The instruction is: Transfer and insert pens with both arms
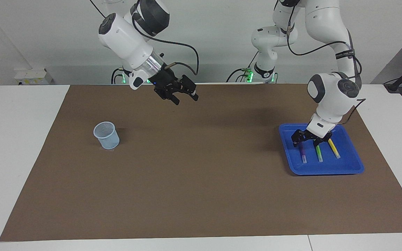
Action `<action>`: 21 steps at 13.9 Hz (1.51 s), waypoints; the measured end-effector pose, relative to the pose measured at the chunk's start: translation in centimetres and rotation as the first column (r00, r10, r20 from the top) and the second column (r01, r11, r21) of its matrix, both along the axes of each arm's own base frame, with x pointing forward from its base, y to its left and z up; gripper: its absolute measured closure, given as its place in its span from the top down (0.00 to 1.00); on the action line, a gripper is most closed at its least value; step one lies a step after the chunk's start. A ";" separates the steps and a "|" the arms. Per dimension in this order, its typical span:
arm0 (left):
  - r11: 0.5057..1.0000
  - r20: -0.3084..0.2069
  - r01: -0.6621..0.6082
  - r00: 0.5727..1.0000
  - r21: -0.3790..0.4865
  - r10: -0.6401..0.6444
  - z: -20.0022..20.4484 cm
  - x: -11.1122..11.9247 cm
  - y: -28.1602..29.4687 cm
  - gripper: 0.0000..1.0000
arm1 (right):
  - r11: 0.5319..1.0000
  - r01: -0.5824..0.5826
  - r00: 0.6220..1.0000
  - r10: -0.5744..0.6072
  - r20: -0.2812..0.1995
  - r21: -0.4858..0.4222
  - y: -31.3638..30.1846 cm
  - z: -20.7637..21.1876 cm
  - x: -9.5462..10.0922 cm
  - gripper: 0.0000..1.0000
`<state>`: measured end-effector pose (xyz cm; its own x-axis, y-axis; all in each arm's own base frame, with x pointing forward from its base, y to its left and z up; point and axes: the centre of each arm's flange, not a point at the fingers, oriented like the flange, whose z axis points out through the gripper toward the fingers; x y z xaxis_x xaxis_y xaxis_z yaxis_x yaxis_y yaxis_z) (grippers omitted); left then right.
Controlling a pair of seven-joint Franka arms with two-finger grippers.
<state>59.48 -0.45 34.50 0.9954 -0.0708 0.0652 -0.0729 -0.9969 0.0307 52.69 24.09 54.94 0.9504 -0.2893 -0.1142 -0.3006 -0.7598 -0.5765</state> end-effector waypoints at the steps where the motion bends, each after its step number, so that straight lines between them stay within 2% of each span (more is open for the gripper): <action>1: 1.000 0.003 0.002 1.000 0.000 -0.002 -0.5 0.2 0.0 1.00 | 0.999 -0.038 0.999 0.038 0.004 -0.005 -0.1 -0.2 -0.1 1.00; 2: 1.000 0.008 0.005 1.000 -0.001 -0.005 -1.2 0.3 0.1 0.91 | 0.997 -0.080 0.997 0.080 0.013 -0.013 -0.3 -0.3 -0.2 1.00; 6: 1.000 0.011 0.000 1.000 -0.003 0.000 -3.2 0.7 0.8 0.92 | 0.964 -0.254 0.962 0.260 0.083 -0.078 -1.9 -1.5 0.1 1.00; 12: 1.000 0.026 0.020 0.999 -0.001 -0.019 -4.0 1.0 1.0 0.90 | 0.951 -0.298 0.950 0.304 0.065 -0.086 -1.0 -3.1 -0.5 1.00; 13: 1.000 0.028 0.020 0.999 -0.001 -0.020 -4.1 1.1 1.1 0.82 | 0.950 -0.300 0.950 0.305 0.063 -0.086 -1.0 -3.2 -0.6 1.00; 15: 1.000 0.029 0.022 0.999 -0.001 -0.022 -4.3 1.1 1.2 0.77 | 0.950 -0.300 0.950 0.305 0.063 -0.086 -1.0 -3.2 -0.6 1.00; 16: 1.000 0.030 0.024 0.999 -0.001 -0.024 -4.4 1.1 1.2 0.70 | 0.950 -0.299 0.950 0.305 0.063 -0.086 -1.0 -3.2 -0.6 1.00; 17: 1.000 0.029 0.024 0.999 -0.001 -0.024 -4.4 1.1 1.2 0.70 | 0.951 -0.298 0.950 0.304 0.065 -0.087 -1.0 -3.2 -0.6 1.00; 18: 1.000 0.030 0.025 0.999 -0.001 -0.025 -4.5 1.1 1.2 0.63 | 0.951 -0.297 0.951 0.303 0.067 -0.087 -1.0 -3.2 -0.6 1.00; 21: 1.000 0.040 0.028 0.999 -0.001 -0.028 -4.3 1.2 1.2 0.22 | 0.954 -0.288 0.954 0.294 0.065 -0.088 -1.4 -3.4 -0.4 1.00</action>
